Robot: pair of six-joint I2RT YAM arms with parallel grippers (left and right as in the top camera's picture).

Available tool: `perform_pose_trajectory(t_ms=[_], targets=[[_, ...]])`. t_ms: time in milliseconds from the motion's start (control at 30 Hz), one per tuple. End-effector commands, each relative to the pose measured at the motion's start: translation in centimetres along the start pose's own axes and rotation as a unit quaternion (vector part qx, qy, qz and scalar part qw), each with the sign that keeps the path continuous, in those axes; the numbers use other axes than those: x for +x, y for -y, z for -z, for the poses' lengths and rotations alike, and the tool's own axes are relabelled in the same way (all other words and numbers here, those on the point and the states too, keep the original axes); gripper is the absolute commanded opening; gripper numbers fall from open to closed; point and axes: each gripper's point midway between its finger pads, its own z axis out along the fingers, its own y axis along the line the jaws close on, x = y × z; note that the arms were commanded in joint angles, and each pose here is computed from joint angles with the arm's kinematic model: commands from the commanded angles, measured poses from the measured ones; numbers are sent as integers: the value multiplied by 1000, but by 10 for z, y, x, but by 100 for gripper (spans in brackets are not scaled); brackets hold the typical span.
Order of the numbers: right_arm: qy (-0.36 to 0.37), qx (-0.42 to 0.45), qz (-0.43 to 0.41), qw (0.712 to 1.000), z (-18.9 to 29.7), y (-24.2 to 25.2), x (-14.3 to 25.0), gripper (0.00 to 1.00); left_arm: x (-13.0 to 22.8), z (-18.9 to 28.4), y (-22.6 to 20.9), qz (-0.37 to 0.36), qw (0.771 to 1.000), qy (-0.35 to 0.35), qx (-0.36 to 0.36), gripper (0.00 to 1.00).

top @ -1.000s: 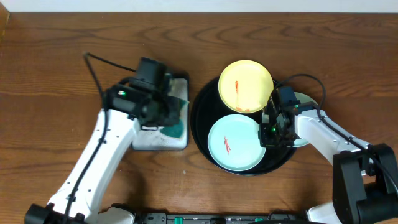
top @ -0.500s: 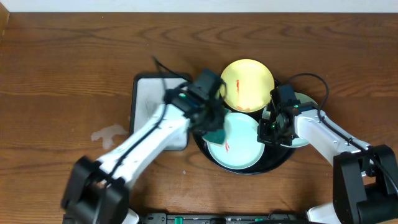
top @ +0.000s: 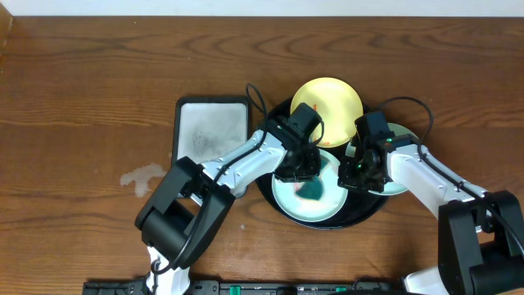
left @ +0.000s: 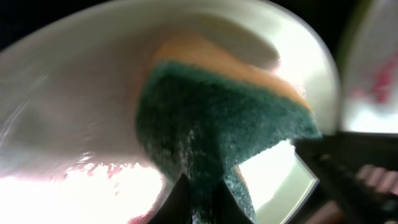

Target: Clean dirty plates on tray and stack at the side

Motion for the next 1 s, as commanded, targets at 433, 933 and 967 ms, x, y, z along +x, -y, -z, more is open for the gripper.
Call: perform_pose_trajectory(t_ms=[433,933,967], targets=[[21,45,-20,999,-3,17,-8,1,-7,15,-104,5,961,63,-268,7],[18,44,-20,999,-3,16,-7,1,26,-28,32,-48,997,-40,55,8],[18,44,-20,999,-3,16,-7,1,29,-29,33,-56,996,-43,53,8]])
